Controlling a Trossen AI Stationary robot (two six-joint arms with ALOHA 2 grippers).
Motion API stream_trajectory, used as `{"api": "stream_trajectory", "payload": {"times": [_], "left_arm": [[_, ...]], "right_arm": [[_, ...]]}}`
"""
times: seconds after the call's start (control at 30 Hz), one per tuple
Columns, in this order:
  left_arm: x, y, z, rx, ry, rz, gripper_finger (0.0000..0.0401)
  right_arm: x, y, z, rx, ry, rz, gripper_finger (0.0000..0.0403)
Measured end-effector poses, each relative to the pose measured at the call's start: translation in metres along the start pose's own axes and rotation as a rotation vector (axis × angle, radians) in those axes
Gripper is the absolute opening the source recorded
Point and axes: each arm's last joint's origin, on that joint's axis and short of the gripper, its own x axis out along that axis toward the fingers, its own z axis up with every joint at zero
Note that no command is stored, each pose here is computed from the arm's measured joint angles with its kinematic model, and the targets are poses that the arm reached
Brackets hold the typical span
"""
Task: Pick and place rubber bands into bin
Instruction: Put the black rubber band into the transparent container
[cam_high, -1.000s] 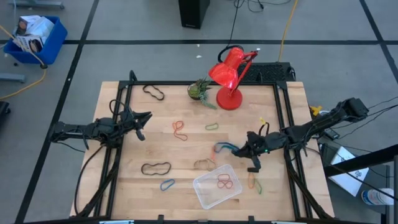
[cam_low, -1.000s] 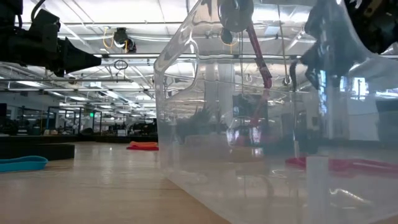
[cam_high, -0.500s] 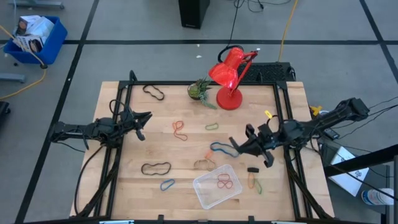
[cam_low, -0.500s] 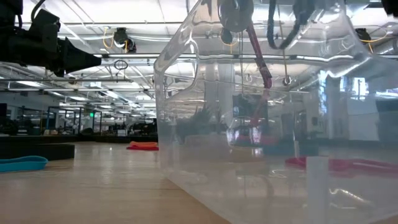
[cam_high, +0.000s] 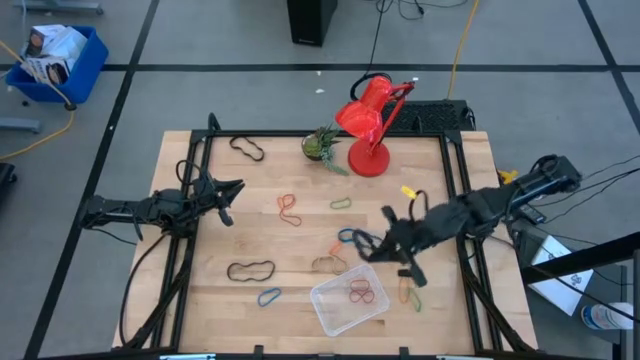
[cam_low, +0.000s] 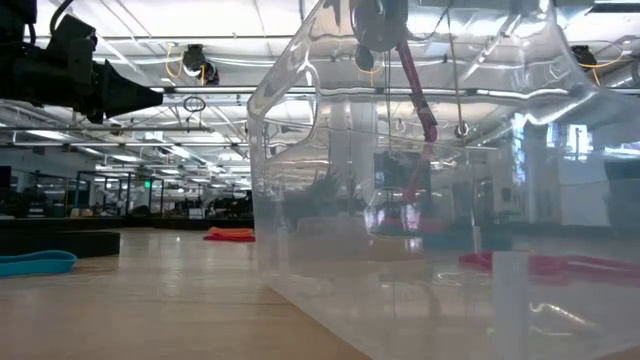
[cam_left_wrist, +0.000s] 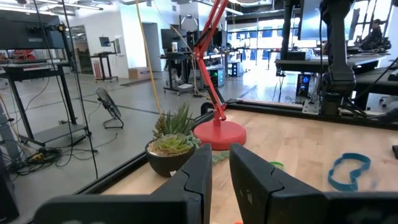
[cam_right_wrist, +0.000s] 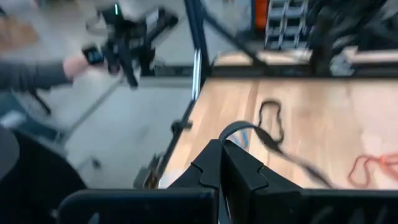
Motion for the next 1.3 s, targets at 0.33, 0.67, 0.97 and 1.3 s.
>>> {"api": "stream_trajectory", "payload": {"times": [0.33, 0.67, 0.97, 1.3], "left_arm": [[0.000, 0.000, 0.000, -0.008, 0.000, 0.000, 0.0063], [0.000, 0.000, 0.000, -0.004, 0.000, 0.000, 0.0063], [0.000, 0.000, 0.000, -0.005, -0.001, 0.000, 0.0063], [0.000, 0.000, 0.000, -0.001, -0.001, -0.001, 0.0063]], "right_arm": [[0.051, 0.027, -0.025, 0.026, 0.299, 0.003, 0.0000], [0.098, 0.035, -0.064, 0.021, 0.474, -0.027, 0.0000], [0.131, 0.029, -0.101, 0.005, 0.606, -0.077, 0.0000], [0.147, 0.022, -0.133, 0.013, 0.690, -0.136, 0.0012]]}}
